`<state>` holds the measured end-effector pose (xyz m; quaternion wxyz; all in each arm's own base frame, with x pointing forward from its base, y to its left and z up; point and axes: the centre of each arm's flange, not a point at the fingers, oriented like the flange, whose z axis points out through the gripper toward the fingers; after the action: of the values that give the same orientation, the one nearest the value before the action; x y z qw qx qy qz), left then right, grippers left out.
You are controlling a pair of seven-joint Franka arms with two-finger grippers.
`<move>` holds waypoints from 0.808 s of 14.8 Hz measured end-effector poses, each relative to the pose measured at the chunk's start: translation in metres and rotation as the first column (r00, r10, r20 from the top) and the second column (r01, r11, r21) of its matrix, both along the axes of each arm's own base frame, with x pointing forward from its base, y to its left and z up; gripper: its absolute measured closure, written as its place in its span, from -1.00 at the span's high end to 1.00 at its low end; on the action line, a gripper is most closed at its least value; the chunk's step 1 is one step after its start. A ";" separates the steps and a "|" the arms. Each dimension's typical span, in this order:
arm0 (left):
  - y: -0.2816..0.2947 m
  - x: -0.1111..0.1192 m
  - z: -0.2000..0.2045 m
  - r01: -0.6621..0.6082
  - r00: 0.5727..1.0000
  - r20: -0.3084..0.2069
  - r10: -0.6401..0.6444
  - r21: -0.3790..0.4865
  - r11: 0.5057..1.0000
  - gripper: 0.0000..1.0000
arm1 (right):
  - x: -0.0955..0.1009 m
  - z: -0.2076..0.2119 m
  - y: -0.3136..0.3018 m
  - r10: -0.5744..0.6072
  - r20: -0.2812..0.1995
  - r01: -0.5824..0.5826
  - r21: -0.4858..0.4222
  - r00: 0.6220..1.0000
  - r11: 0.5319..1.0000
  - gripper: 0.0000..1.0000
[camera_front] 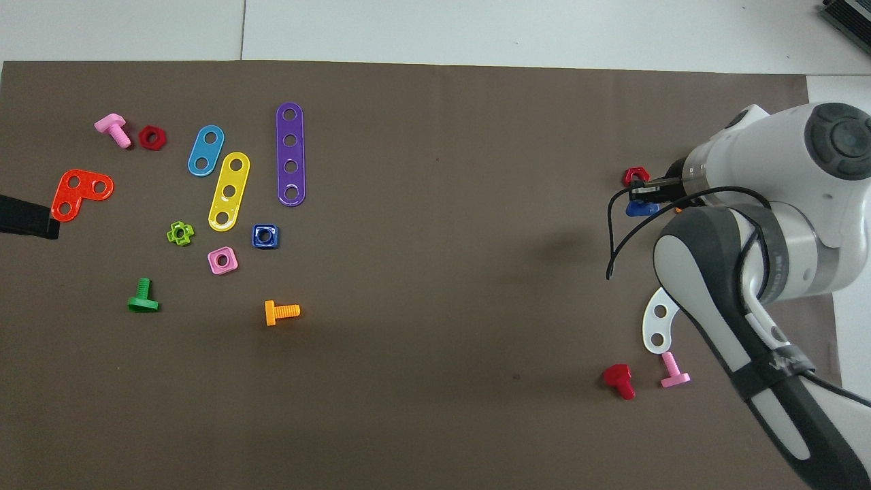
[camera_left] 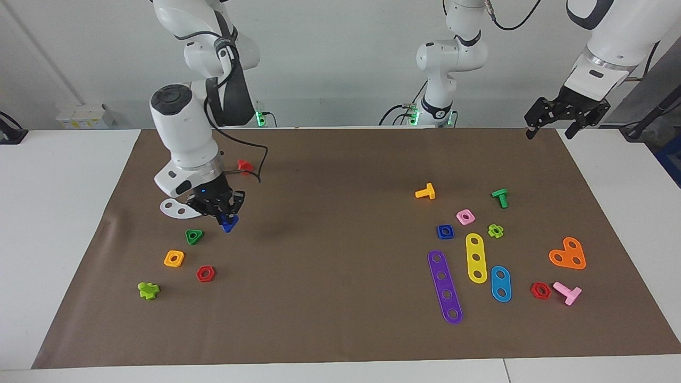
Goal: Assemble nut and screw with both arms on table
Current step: 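Lift the blue bolt and carry it toward the table centre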
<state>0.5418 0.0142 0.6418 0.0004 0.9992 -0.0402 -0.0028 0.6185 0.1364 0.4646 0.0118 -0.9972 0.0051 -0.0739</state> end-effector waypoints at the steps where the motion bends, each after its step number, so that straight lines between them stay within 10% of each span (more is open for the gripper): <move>1: 0.000 0.000 0.000 0.000 1.000 0.000 0.000 0.000 1.000 1.00 | 0.000 0.001 0.026 -0.006 0.005 0.006 0.008 1.000 1.000 -0.61; 12: 0.000 0.000 0.000 0.000 1.000 0.000 0.000 0.000 1.000 1.00 | -0.020 -0.098 0.241 -0.158 0.021 0.158 -0.033 0.987 0.987 -0.61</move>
<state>0.5418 0.0142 0.6418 0.0004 0.9992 -0.0402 -0.0028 0.5986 0.3778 0.3670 -0.0111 -0.9930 0.0828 -0.0838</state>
